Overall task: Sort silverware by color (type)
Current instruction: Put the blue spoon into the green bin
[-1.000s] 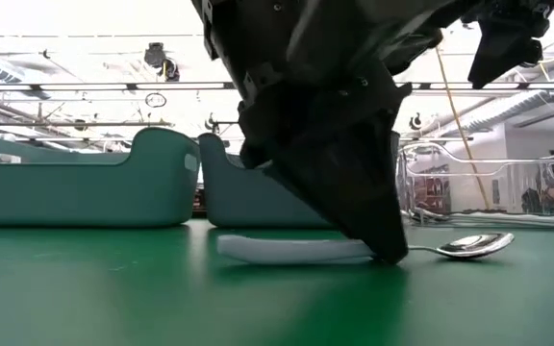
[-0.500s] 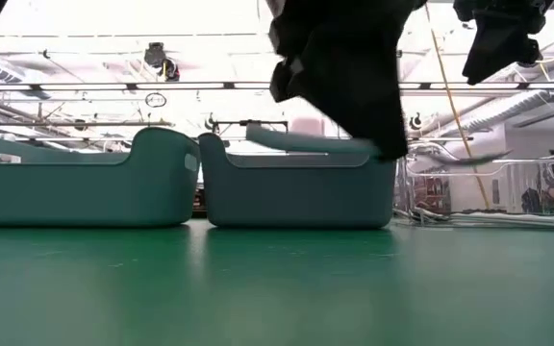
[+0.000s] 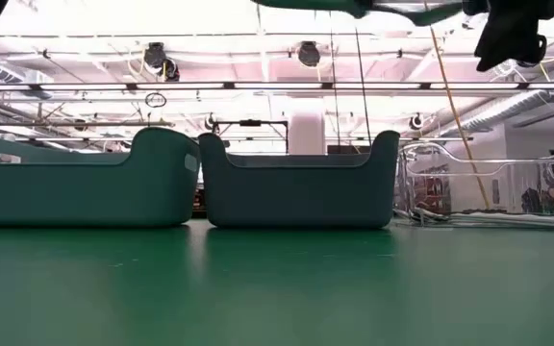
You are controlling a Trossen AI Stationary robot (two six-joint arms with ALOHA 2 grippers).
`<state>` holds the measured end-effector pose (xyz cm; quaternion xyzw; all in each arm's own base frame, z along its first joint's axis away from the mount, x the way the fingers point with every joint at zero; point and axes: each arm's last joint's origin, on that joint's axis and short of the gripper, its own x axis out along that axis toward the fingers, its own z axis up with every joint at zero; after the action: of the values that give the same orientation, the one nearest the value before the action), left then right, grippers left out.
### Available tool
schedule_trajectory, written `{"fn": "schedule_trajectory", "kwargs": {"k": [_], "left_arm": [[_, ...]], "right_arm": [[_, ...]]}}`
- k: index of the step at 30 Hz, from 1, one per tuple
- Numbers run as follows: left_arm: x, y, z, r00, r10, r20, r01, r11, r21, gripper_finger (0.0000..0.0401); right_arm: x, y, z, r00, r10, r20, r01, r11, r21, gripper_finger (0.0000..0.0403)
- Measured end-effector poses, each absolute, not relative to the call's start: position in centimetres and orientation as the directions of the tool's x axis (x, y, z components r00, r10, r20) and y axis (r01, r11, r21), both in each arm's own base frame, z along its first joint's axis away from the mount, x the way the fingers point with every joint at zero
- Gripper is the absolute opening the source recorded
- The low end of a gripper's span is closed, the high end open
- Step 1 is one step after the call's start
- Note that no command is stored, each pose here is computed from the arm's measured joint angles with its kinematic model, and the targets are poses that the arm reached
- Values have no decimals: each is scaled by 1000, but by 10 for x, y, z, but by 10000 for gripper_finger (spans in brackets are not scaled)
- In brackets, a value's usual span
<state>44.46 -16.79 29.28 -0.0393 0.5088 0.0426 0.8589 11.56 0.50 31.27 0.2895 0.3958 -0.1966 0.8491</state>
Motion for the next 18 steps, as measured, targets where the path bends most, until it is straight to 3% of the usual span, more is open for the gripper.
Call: {"fn": "schedule_trajectory", "kwargs": {"k": [7,15,18], "left_arm": [[412,-141,325,381,167,-909,-107,985,136,33],[388,-84,360,308,211,-928,-83,977,195,33],[376,-60,379,333,221,-917,-107,975,196,33]], "right_arm": [[111,5,322,704,-98,-704,516,751,412,130],[115,5,332,791,-90,-605,455,748,484,130],[118,5,333,800,-93,-593,446,753,483,130]]}}
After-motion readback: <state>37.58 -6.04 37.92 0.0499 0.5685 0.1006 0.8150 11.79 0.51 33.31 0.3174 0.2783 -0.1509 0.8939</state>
